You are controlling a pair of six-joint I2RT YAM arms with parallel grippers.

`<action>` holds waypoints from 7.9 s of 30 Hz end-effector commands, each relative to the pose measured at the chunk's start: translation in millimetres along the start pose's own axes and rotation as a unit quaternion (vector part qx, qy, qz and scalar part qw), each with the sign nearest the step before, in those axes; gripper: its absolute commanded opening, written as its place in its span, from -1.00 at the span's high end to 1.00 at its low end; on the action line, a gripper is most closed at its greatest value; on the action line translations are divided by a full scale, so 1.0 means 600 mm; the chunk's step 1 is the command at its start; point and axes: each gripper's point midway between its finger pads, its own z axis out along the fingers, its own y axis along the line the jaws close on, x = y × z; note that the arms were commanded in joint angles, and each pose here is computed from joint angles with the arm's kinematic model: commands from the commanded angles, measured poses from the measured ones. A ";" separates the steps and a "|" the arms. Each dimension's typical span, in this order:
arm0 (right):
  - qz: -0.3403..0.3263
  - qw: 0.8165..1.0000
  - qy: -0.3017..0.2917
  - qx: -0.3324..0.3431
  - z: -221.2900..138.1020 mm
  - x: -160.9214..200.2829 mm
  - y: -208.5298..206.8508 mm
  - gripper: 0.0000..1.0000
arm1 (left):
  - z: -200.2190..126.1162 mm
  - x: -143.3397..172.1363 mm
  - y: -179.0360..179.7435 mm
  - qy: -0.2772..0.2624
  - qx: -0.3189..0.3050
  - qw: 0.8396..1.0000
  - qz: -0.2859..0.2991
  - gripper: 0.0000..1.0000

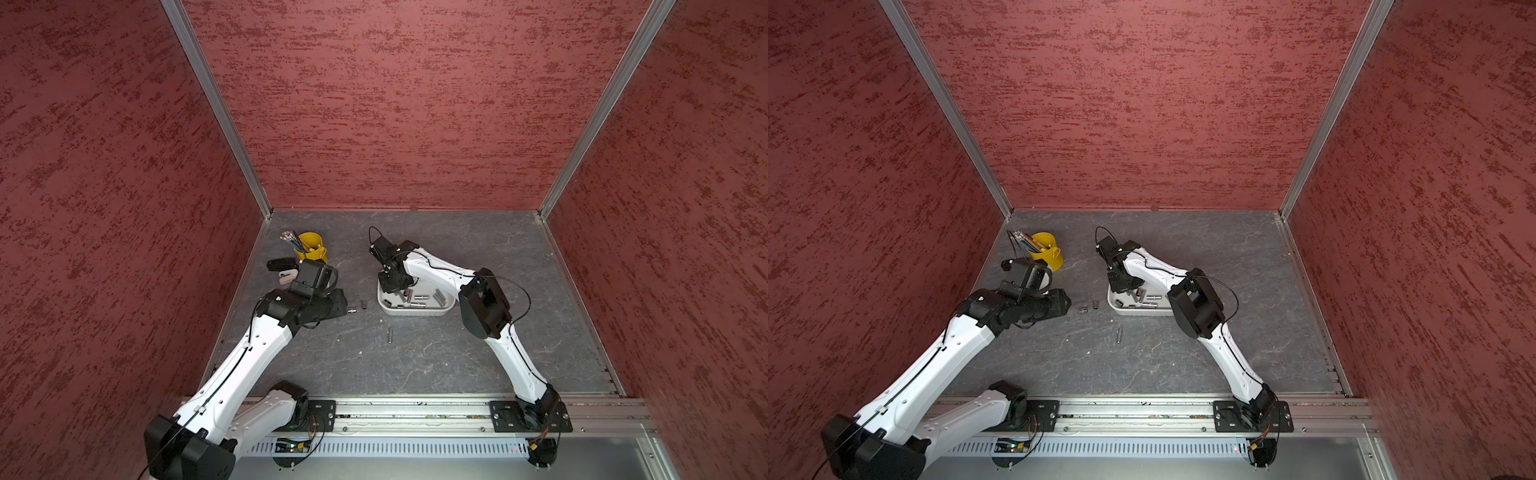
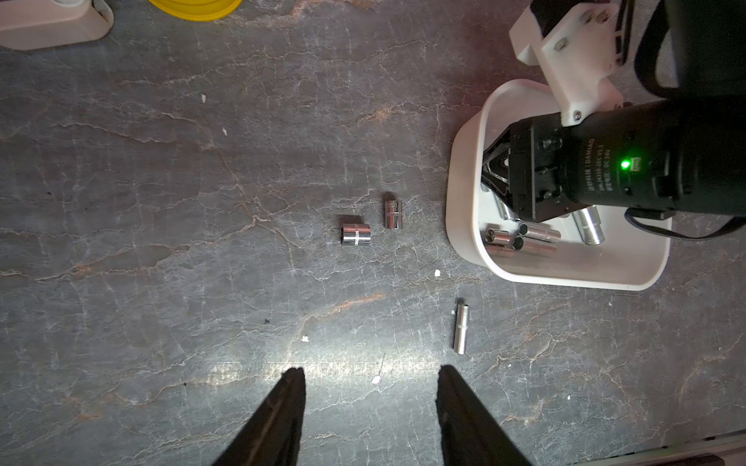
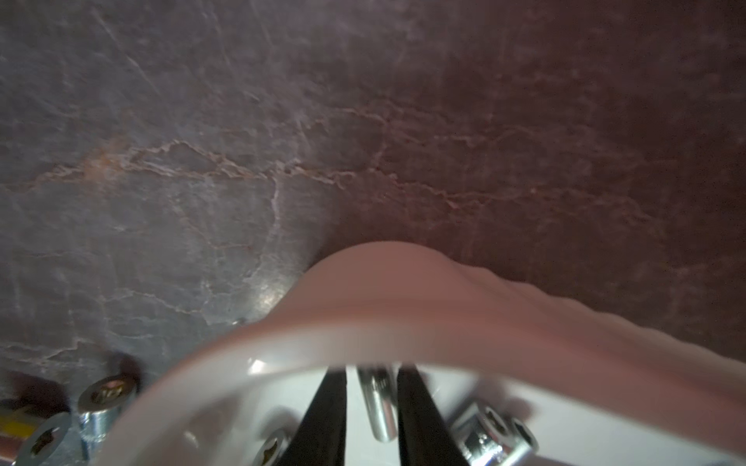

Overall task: Take out the socket from the storage box
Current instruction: Pick up the socket head from the storage box, then place the socket head at the center of the board, then pick up the socket head from the storage box, then place the socket head in the storage box.

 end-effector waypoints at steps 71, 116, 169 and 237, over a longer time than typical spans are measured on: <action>0.182 0.976 0.007 -0.123 -0.035 0.267 0.063 0.72 | 0.006 0.006 0.000 0.003 -0.007 1.000 0.014 -0.11; 0.216 0.958 -0.179 -0.061 -0.193 0.226 -0.256 0.13 | 0.090 -0.068 -0.234 0.058 0.001 0.993 0.106 -0.16; 0.236 0.954 -0.141 -0.121 -0.153 0.237 -0.254 0.20 | 0.411 0.001 -0.267 0.169 -0.138 0.973 0.073 0.63; 0.242 0.953 -0.130 -0.126 -0.147 0.242 -0.250 0.20 | 0.362 -0.070 -0.241 0.153 -0.085 0.981 0.088 0.30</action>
